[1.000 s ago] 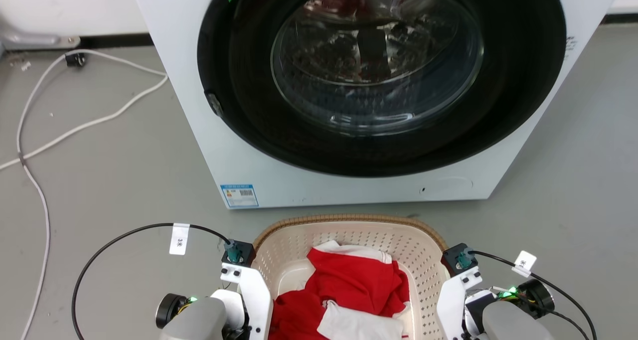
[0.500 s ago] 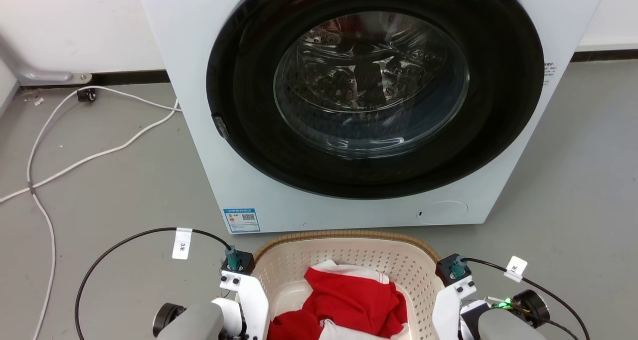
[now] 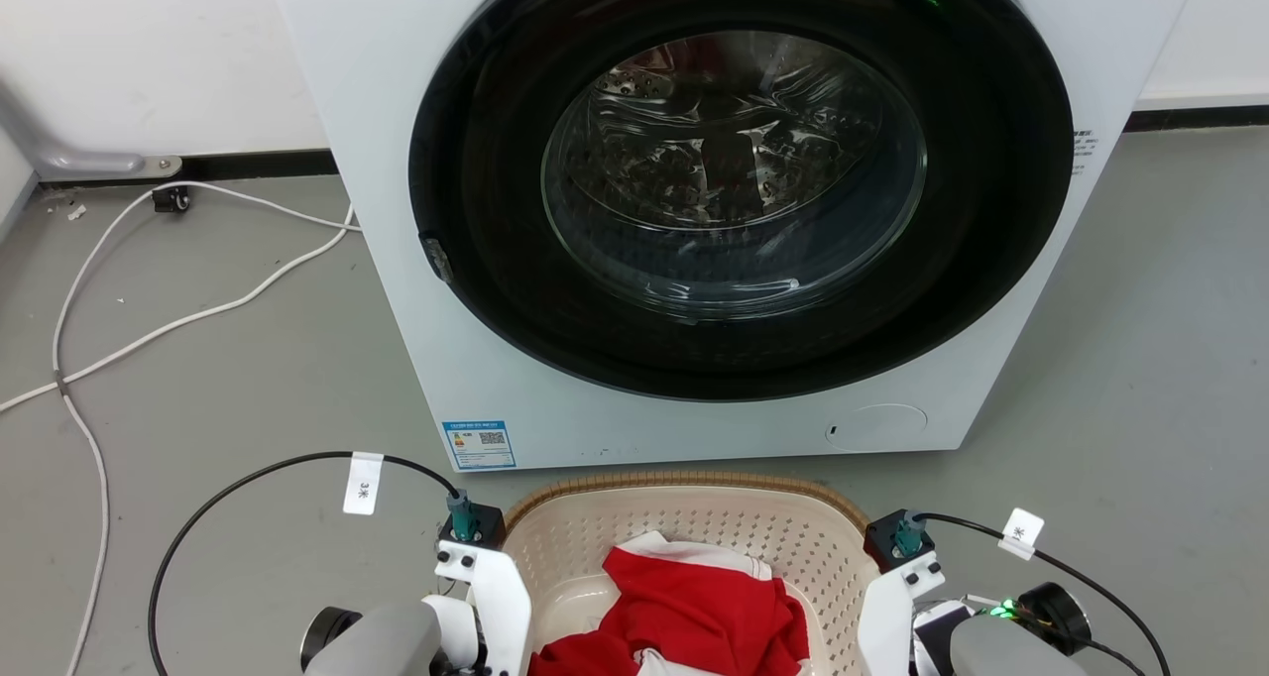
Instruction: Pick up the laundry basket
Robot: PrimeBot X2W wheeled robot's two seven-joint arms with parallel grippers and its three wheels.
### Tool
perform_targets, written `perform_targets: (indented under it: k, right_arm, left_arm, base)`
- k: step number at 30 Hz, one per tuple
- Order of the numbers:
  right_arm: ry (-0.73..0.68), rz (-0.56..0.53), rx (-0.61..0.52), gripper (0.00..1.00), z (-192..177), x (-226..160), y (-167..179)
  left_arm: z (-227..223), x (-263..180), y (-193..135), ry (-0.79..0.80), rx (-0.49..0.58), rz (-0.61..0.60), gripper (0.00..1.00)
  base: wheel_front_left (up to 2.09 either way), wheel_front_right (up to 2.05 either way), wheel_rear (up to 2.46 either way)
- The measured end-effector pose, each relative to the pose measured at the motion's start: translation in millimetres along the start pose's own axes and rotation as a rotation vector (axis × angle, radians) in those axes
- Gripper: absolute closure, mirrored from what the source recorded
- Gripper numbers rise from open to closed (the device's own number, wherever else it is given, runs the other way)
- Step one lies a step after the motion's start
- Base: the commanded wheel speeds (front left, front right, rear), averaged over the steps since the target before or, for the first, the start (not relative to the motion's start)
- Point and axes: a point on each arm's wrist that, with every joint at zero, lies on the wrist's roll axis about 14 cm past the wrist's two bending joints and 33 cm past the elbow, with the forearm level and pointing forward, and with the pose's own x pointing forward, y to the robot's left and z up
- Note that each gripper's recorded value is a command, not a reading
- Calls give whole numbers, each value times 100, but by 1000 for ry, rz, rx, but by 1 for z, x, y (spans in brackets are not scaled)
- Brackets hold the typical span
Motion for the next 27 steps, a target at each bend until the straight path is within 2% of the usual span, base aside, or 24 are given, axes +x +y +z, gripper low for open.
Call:
perform_targets:
  k: [27]
  right_arm:
    - [-1,11,5,100,1,0,-2]
  left_arm:
    - [1,2,0,3,3,-7,100]
  base:
    - [0,0,0]
